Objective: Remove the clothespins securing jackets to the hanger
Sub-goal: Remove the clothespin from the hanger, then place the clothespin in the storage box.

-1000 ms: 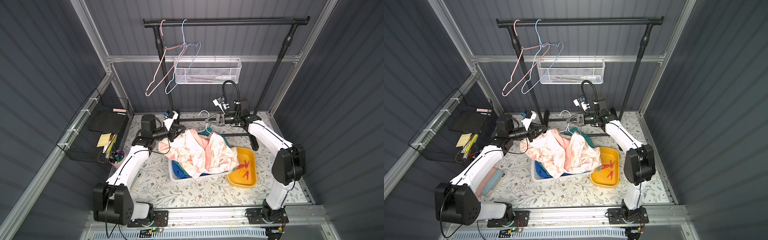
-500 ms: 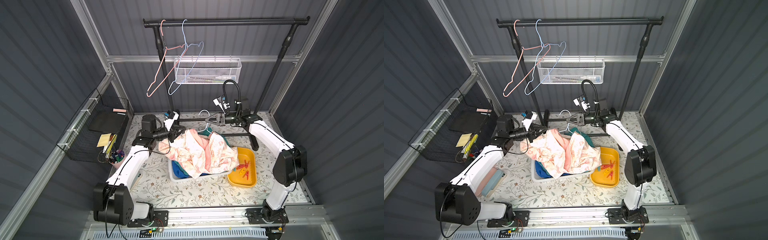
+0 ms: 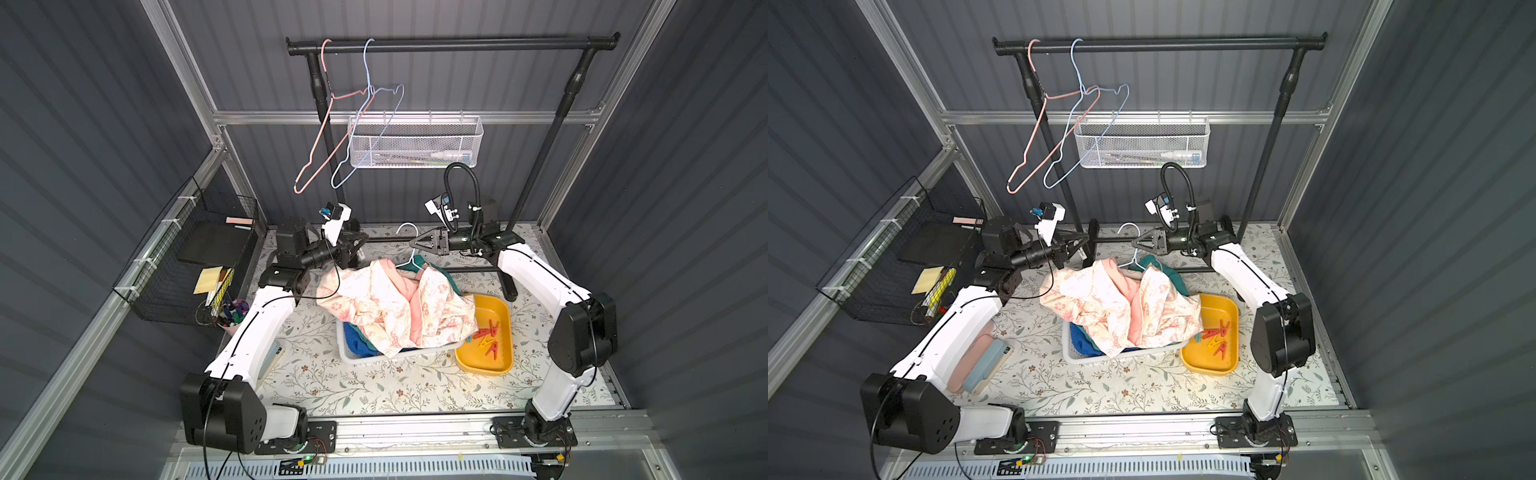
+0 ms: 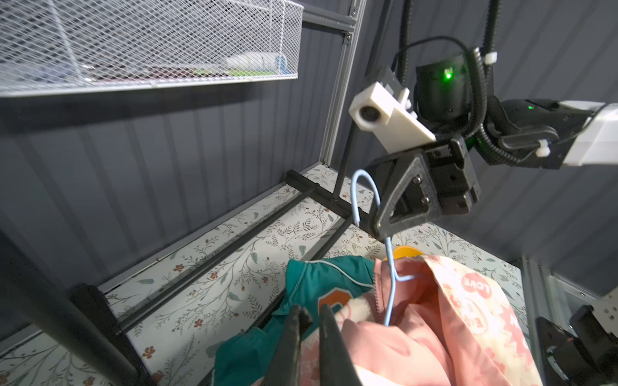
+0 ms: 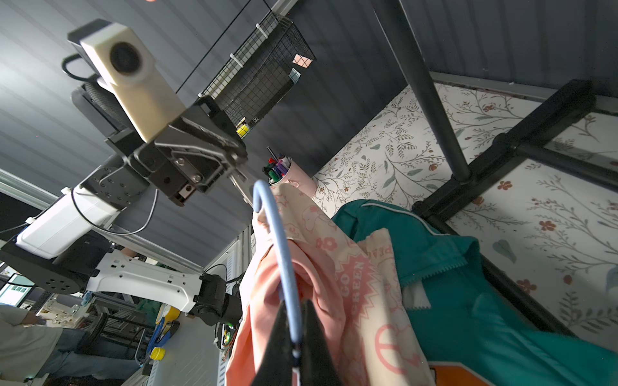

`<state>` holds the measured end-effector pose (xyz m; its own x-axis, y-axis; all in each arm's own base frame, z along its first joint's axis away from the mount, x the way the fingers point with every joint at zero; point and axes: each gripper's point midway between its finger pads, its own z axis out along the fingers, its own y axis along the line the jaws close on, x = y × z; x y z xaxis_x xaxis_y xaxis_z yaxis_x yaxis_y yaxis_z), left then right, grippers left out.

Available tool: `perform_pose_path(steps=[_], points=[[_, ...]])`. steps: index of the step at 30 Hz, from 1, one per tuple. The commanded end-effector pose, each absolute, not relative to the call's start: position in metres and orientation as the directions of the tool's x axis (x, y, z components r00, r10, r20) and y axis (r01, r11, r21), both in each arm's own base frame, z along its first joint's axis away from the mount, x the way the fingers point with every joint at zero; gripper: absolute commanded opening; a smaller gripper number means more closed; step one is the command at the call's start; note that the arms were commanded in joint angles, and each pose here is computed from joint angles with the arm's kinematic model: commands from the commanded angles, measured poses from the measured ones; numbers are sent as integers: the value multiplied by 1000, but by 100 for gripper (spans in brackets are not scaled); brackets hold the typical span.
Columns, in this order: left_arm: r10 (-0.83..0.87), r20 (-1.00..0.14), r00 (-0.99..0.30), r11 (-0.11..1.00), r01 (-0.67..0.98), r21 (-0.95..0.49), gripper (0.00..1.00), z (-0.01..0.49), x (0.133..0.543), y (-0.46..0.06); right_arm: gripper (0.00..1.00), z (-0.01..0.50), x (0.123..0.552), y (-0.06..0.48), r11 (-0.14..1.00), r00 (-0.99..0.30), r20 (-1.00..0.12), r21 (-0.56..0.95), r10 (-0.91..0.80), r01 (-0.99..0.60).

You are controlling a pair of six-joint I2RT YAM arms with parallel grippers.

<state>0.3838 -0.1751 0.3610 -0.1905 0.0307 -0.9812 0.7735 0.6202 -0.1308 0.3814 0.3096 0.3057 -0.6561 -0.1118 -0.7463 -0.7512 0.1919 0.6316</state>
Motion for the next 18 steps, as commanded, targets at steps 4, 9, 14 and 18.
perform_pose_path(steps=[4, 9, 14, 18], points=[[-32, -986, -163, 664, 734, -143, 0, 389, 381, -168, 6, 281, 375, 307, 249, -696, -707, 657, -122, -712], [-55, -983, -177, 656, 736, -170, 0, 384, 374, -169, 19, 260, 387, 308, 277, -736, -671, 694, -88, -665], [-71, -974, -216, 641, 738, -211, 0, 376, 376, -178, 42, 261, 397, 305, 340, -731, -681, 676, -51, -654], [-107, -967, -232, 634, 734, -246, 0, 381, 377, -184, 58, 283, 397, 295, 450, -651, -759, 573, -23, -684]])
